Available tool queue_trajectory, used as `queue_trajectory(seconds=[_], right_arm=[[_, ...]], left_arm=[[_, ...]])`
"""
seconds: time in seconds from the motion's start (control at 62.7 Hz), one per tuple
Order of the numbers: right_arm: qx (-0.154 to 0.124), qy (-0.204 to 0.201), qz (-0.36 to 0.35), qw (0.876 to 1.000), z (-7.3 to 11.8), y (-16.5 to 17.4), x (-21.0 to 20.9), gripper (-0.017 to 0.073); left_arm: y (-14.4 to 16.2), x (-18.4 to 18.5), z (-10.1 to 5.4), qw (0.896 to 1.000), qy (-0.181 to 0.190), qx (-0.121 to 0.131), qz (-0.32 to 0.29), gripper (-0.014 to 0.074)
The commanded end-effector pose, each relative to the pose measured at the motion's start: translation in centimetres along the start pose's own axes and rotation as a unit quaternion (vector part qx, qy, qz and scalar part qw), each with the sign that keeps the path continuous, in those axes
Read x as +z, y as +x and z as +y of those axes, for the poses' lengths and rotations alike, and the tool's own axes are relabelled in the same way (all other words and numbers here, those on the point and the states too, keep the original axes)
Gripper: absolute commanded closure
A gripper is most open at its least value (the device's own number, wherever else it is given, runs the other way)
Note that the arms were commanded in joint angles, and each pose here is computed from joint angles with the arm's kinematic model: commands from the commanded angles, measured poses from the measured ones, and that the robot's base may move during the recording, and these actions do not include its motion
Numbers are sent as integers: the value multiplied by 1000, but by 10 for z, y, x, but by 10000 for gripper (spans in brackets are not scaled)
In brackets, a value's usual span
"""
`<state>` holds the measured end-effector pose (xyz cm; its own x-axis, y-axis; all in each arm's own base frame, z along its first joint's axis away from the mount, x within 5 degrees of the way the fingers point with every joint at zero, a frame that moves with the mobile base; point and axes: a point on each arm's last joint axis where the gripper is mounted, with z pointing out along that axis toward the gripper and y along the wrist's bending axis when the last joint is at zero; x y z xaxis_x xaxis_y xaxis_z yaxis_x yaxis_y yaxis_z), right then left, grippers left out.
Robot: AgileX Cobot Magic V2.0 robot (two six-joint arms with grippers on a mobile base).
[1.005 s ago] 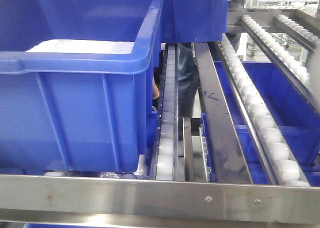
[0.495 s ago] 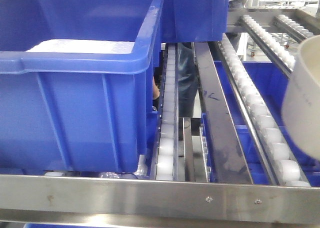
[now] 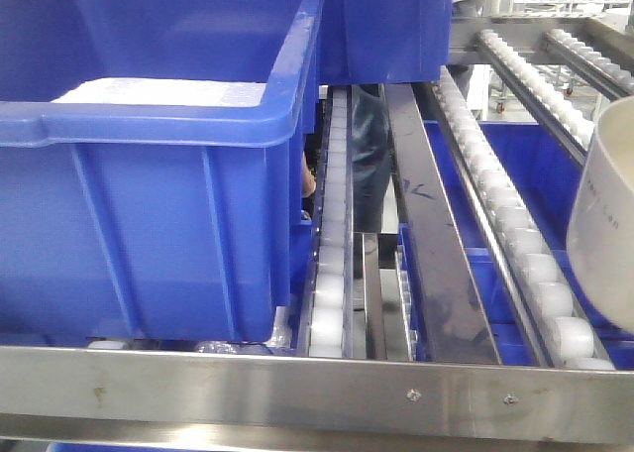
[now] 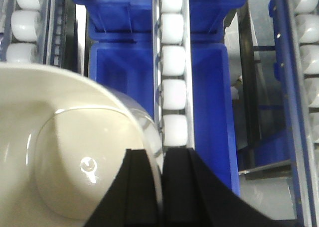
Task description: Move white bin to right shelf second layer
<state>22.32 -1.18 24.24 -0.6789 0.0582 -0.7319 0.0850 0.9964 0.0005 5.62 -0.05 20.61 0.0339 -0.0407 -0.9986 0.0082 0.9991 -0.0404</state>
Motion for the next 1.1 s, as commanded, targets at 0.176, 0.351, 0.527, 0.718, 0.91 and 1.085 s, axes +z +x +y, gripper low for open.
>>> queue_trajectory(seconds=[0.176, 0.351, 0.527, 0.718, 0.91, 1.085], right_arm=[[11, -3, -38, 999, -1, -13, -6, 435], [13, -2, -34, 999, -1, -14, -7, 151], [19, -5, -46, 999, 0, -15, -15, 114], [22, -5, -68, 997, -1, -16, -40, 114], [26, -1, -79, 997, -3, -8, -72, 173], [17, -7, -116, 993, -2, -4, -97, 464]], left_arm=[[1, -1, 1, 999, -2, -5, -35, 509], [1, -1, 1, 999, -2, -5, -35, 509], [1, -1, 1, 999, -2, -5, -35, 509], [1, -1, 1, 999, -2, -5, -35, 509], [1, -1, 1, 999, -2, -5, -35, 509], [1, -1, 1, 999, -2, -5, -35, 509]])
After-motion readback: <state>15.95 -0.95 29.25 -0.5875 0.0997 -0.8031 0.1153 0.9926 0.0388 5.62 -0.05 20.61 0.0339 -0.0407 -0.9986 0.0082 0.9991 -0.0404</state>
